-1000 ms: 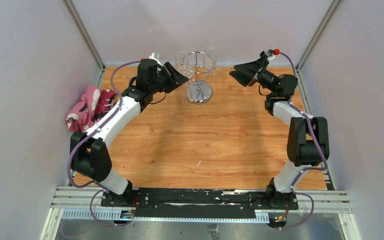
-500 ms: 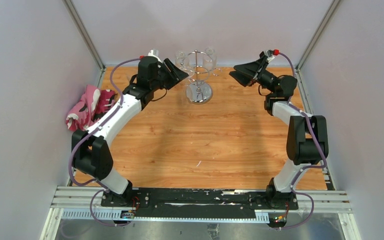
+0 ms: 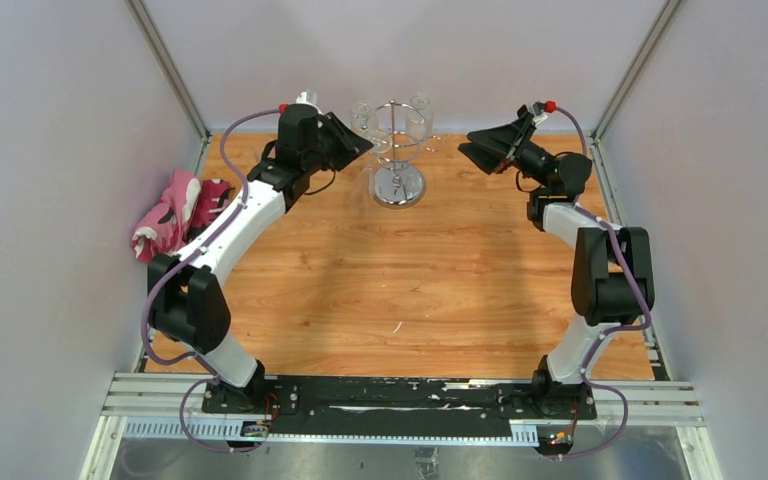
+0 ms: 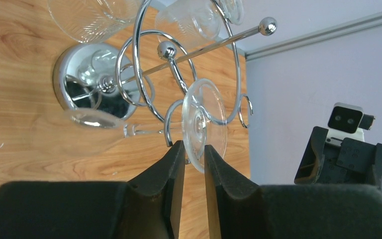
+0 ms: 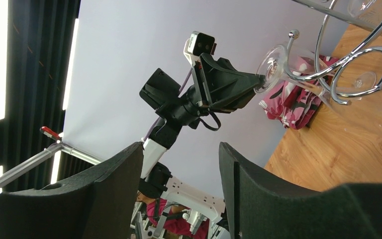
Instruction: Take the wine glass off the wine glass rack
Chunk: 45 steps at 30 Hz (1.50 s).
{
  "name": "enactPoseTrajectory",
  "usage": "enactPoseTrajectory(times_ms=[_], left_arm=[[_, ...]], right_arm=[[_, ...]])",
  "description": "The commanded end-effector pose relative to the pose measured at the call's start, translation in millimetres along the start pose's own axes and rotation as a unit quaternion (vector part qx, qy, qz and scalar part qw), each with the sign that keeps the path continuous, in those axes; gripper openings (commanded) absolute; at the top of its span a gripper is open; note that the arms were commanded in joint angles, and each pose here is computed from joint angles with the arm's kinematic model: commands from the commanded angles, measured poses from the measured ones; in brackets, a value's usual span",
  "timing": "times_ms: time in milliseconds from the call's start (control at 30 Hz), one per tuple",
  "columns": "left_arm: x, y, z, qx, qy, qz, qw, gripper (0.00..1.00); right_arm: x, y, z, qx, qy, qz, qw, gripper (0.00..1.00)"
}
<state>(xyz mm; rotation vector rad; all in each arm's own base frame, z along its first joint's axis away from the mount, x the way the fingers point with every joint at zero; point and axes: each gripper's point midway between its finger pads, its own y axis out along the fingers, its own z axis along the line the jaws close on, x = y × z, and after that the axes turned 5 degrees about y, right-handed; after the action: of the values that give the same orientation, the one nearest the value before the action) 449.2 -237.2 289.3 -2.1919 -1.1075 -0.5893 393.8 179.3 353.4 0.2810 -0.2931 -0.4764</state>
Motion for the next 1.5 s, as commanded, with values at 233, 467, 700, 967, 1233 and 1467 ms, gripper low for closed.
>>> enactPoseTrajectory(times_ms=[233,467,700,967,1233,1467], left_arm=[[-11.6,-1.7,11.3,0.013,-0.011,0.005,1.000,0.15],[-4.2,-7.2,7.7,0.002,-0.037,-0.026,0.999,0.05],[-4.7,-13.5,6.7,-0.005,-0.067,-0.034,0.997,0.00],[-9.2,-23.3,-0.9,-0.042,-0.131,-0.040,0.990,0.00],[-8.4,-40.6,-2.6,-0.065,-0.186,-0.050,0.979,0.00],[-0.4,-61.0,0.5,-0.070,-0.192,-0.072,0.976,0.00]], right_arm=[[1.9,-4.4,4.0,0.015,-0.014,0.001,1.000,0.62],[1.8,-4.8,5.2,0.017,-0.015,0.000,1.000,0.62],[2.3,-4.6,3.8,0.016,-0.013,-0.001,1.000,0.62],[2.6,-4.8,3.5,0.017,-0.013,-0.002,1.000,0.62],[1.9,-4.9,4.2,0.017,-0.014,-0.001,1.000,0.62],[1.4,-4.3,3.3,0.016,-0.012,0.000,1.000,0.63]])
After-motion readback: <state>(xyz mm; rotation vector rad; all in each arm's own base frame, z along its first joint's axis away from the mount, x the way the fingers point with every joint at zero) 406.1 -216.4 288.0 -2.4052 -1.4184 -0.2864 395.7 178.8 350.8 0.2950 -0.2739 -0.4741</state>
